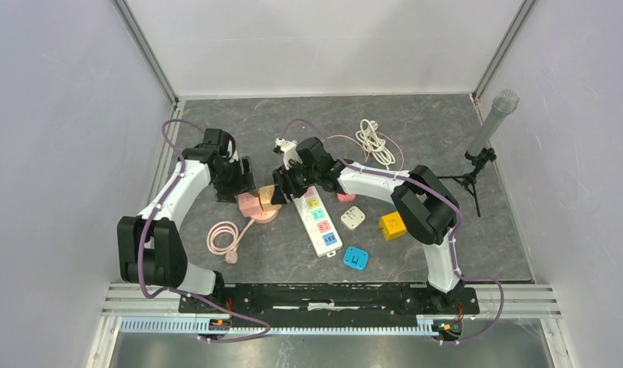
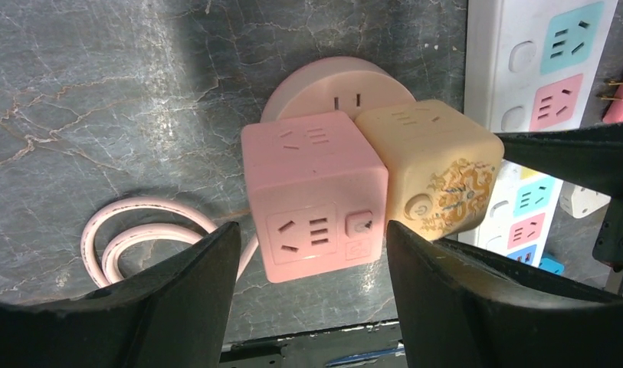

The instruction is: Pull the plug off the socket

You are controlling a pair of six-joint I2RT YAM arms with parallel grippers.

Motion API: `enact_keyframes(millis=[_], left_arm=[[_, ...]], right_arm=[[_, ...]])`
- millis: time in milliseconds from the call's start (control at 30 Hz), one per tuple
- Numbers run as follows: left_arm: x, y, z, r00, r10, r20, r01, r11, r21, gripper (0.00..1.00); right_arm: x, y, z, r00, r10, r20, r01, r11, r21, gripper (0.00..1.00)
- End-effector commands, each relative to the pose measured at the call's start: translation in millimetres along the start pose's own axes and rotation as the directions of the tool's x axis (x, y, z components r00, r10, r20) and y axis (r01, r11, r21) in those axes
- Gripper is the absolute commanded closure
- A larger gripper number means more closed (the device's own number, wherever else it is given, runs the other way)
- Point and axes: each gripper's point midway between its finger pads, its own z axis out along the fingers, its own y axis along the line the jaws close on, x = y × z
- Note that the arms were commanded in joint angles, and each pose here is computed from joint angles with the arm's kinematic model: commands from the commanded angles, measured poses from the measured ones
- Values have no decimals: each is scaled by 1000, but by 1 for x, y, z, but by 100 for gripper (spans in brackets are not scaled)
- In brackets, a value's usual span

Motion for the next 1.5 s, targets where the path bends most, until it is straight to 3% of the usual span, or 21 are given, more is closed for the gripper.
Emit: enact_keyframes(millis=[0,267,500,733,933,1100,1300,1467], left_arm=[[-8,-7,-8,1000,0,8,0,1000,14,25],[10,-2,7,998,-3,-59,3,1000,-11,30],[16,16,17,995,-58,-76,47,990,-129,38],[17,36,21,990,-118,-79,93,961,-261,38],[18,43,24,989,-112,-92,80,952,-297,38],[22,47,30,987,-113,-117,71,946,-317,37],[24,50,32,985,-110,-131,61,942,-331,33],[23,53,33,984,-110,-141,54,933,-355,36]], right_arm=[[-16,-12,10,999,25,38,-27,999,48,34],[1,-23,15,997,72,12,-73,994,76,38],[-18,-23,11,999,12,43,-16,995,98,44],[-53,-6,-1,990,-32,136,25,998,51,32],[-66,-4,-7,977,31,211,-28,1000,-14,29],[-61,-18,3,980,58,190,-59,998,-2,29],[-28,-40,16,995,55,83,-60,996,65,36],[-7,-45,13,999,16,36,-18,996,82,41]])
